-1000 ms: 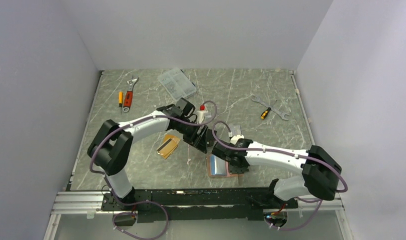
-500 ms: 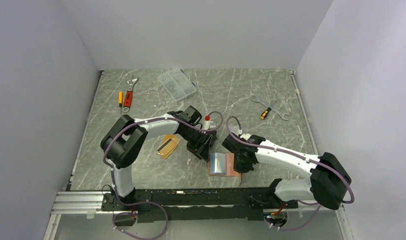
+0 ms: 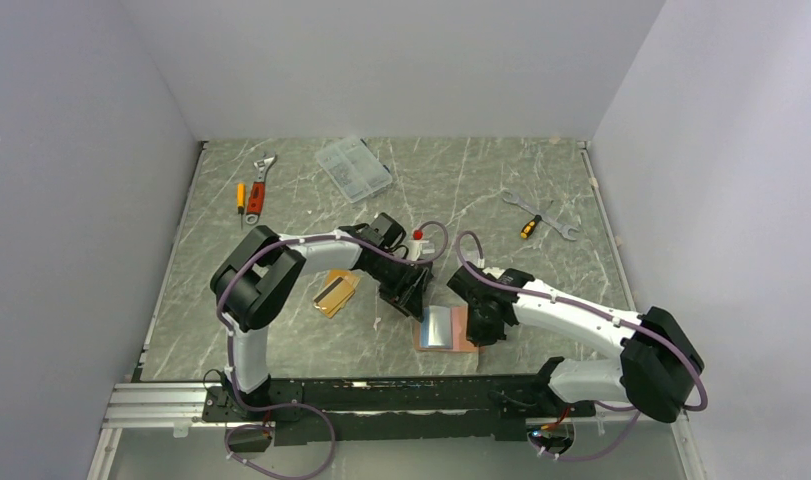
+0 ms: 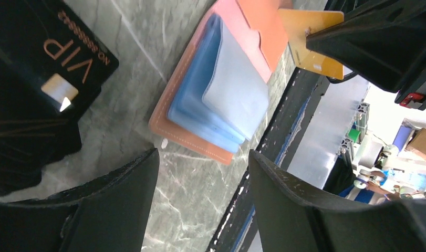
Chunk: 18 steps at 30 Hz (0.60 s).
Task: Put the credit cards into the card holder
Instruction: Open the card holder at the center of the board.
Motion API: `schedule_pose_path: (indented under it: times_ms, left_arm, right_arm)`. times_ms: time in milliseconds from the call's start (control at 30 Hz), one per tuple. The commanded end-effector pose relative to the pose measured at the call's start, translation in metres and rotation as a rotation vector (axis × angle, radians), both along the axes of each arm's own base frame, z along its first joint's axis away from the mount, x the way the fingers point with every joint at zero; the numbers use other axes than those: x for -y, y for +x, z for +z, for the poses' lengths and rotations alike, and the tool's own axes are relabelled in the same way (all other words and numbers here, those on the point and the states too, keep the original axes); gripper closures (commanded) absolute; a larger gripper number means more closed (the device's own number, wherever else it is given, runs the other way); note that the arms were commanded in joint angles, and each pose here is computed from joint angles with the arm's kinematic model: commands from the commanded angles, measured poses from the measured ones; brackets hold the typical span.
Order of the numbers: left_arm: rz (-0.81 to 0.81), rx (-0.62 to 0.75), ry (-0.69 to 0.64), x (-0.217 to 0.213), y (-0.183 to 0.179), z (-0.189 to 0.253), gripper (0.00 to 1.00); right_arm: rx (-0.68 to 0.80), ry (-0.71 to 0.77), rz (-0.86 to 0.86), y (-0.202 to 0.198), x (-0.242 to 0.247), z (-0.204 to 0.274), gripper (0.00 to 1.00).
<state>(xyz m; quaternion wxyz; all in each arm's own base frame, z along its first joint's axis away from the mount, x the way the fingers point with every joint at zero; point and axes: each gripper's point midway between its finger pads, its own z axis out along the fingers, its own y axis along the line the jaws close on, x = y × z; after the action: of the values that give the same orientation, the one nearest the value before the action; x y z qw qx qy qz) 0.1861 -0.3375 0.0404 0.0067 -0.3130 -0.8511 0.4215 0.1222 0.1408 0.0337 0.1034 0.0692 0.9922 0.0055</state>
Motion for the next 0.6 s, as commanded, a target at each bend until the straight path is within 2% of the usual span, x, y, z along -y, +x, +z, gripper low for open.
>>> schedule_pose_path:
  times_ms: [0, 233, 567]
  left_arm:
    - [-0.012, 0.057, -0.099, 0.016, 0.009, 0.005, 0.31]
    - [-0.012, 0.067, -0.140, 0.020, 0.009, 0.006, 0.31]
    - [-0.072, 0.076, -0.345, 0.036, 0.010, 0.048, 0.33]
  right_arm:
    - [0.008, -0.037, -0.031, 0.002, 0.012, -0.022, 1.00]
    - [0.005, -0.017, -0.056, 0.000, 0.014, -0.023, 1.00]
    - [0.001, -0.016, -0.069, -0.001, 0.016, -0.024, 1.00]
